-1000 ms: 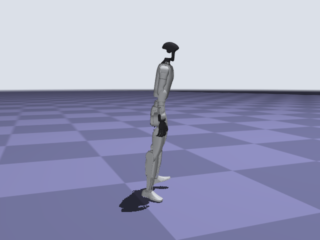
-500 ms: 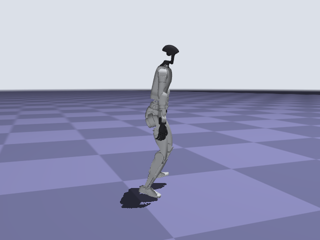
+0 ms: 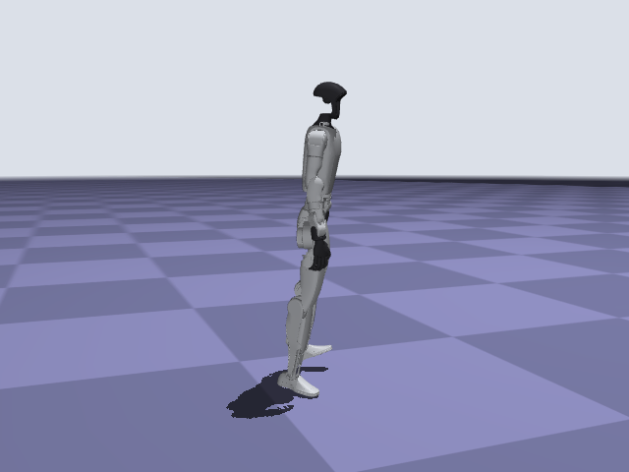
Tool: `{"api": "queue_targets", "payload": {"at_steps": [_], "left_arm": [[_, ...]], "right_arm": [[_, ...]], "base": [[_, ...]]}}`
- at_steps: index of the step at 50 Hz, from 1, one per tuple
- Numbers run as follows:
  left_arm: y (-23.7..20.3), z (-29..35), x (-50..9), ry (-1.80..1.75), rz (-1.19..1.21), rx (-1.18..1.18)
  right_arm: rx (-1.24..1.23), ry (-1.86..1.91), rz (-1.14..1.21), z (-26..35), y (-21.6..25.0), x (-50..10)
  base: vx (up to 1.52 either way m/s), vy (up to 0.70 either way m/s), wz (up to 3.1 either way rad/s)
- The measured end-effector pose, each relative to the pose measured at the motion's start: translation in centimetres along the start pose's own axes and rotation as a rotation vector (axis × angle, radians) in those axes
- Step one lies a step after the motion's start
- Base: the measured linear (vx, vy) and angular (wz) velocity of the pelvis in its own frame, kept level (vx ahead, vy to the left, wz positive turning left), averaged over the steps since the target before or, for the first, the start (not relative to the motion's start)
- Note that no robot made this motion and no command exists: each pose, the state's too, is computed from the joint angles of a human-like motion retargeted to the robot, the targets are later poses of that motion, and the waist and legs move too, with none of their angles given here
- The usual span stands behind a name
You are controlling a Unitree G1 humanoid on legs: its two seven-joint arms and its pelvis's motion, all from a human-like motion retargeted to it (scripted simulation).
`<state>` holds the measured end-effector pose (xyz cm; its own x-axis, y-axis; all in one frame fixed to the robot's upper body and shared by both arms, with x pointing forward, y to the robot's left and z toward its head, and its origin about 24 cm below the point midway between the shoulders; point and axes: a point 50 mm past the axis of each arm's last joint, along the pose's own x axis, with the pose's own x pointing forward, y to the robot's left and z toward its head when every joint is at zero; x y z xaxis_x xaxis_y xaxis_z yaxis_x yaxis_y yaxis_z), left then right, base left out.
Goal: In place motions
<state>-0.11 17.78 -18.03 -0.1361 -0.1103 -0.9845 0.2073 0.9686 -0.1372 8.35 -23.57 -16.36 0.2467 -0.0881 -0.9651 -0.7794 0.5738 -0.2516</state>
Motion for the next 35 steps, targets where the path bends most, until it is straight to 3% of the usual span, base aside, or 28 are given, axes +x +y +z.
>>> {"api": "queue_targets", "payload": {"at_steps": [5,10,14,19,25,30,35], "left_arm": [[-1.7,-3.6,-0.2,0.297,0.006,-0.043],[-3.2,-4.1,0.2,0.198,-0.161,-0.255],[-3.4,-5.6,0.1,0.228,-0.211,-0.284],[-1.2,-6.3,-0.3,0.260,-0.131,-0.308],[1.0,-3.7,-0.6,0.157,-0.106,-0.299],[0.0,-1.0,-0.2,0.046,-0.121,-0.245],[-2.3,-1.4,0.3,0.057,-0.167,-0.169]], "right_arm": [[0.276,0.372,0.170,-5.5,5.2,-1.5],[0.634,0.430,0.263,-7.3,8.6,-2.7],[0.708,0.480,0.306,-7.8,10.7,-3.4],[0.579,0.440,0.292,-6.3,10.0,-2.7],[0.211,0.281,0.232,-2.5,5.3,-0.7],[-0.037,0.146,0.129,-0.2,0.5,0.0],[-0.049,0.148,0.057,0.7,-2.5,0.0]], "base": [[0.14,-0.04,-0.18],[0.22,-0.10,-0.07],[0.35,-0.24,-0.22],[0.28,-0.31,0.06],[0.23,-0.28,-0.27],[0.21,-0.03,-0.45],[0.19,0.17,-0.35]]}}
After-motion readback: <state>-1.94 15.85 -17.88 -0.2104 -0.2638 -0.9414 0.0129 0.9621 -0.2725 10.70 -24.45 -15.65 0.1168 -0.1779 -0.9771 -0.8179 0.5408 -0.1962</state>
